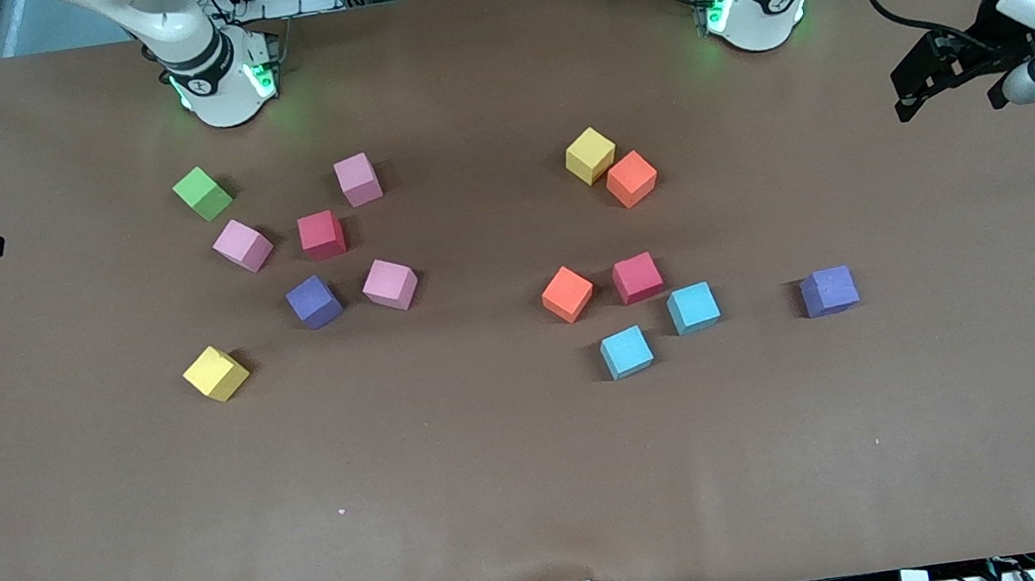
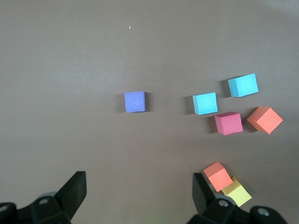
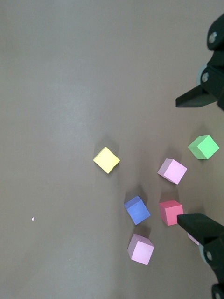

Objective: Form number 2 with 11 blocks

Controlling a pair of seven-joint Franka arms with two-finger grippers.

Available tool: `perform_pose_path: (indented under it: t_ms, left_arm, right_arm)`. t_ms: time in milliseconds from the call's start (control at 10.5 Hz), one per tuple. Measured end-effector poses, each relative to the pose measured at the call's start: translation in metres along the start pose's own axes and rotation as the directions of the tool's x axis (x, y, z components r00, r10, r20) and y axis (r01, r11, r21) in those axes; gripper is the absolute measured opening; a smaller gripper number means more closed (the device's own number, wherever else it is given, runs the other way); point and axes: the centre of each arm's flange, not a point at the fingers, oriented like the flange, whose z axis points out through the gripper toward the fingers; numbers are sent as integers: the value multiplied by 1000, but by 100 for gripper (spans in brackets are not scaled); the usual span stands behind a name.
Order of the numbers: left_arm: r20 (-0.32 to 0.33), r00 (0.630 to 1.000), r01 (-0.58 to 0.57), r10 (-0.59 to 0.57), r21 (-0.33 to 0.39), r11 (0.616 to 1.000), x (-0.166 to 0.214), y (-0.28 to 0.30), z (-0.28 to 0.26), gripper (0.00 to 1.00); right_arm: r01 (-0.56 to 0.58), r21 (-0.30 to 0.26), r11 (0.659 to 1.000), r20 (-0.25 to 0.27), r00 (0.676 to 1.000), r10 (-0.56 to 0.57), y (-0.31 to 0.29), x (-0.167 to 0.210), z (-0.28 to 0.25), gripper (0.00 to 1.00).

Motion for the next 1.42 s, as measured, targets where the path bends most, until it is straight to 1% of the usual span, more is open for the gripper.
perform_pose_path:
  t_ms: [285, 380, 475, 569, 664, 759, 854, 949, 1139, 1234, 1424]
  left_arm:
    - [0, 1000, -5, 5, -2, 1000, 0, 3, 0, 100]
    - [6, 1000, -6, 6, -12, 1000, -1, 5, 2, 100]
    - [30, 999, -12, 13, -40, 999, -1, 11, 10, 100]
    - [70, 997, -40, 45, -65, 997, -2, 31, 28, 100]
    - [109, 989, -94, 101, -73, 993, -2, 65, 52, 100]
    - [139, 978, -147, 156, -75, 986, -2, 100, 76, 100]
    - [169, 969, -171, 181, -71, 983, -8, 134, 100, 100]
    - [199, 964, -165, 174, -58, 985, -19, 167, 124, 100]
    - [233, 968, -88, 89, -16, 996, -56, 223, 154, 100]
    - [229, 973, -39, 37, 4, 999, -79, 255, 166, 100]
    - [209, 977, 33, -38, 30, 999, -124, 307, 190, 100]
  right_arm:
    - [0, 0, 1000, 8, 1000, 0, 0, 0, 4, 100]
    - [0, 0, 1000, 10, 1000, 0, 0, 0, 6, 100]
    - [0, 1, 1000, 11, 1000, 0, 0, 0, 6, 100]
    - [0, 0, 1000, 10, 1000, 0, 0, 1, 8, 100]
    - [1, 0, 1000, 9, 1000, -1, 0, 3, 12, 100]
    - [1, 1, 1000, 14, 1000, -1, 0, 5, 20, 100]
    - [4, 1, 1000, 27, 1000, -4, -2, 8, 34, 100]
    - [10, 2, 1000, 45, 999, -10, -5, 15, 58, 100]
    - [24, 6, 1000, 88, 996, -24, -13, 28, 117, 100]
    - [24, 16, 1000, 118, 993, -26, -15, 34, 147, 100]
    - [3, 79, 997, 171, 985, -16, -21, 49, 199, 100]
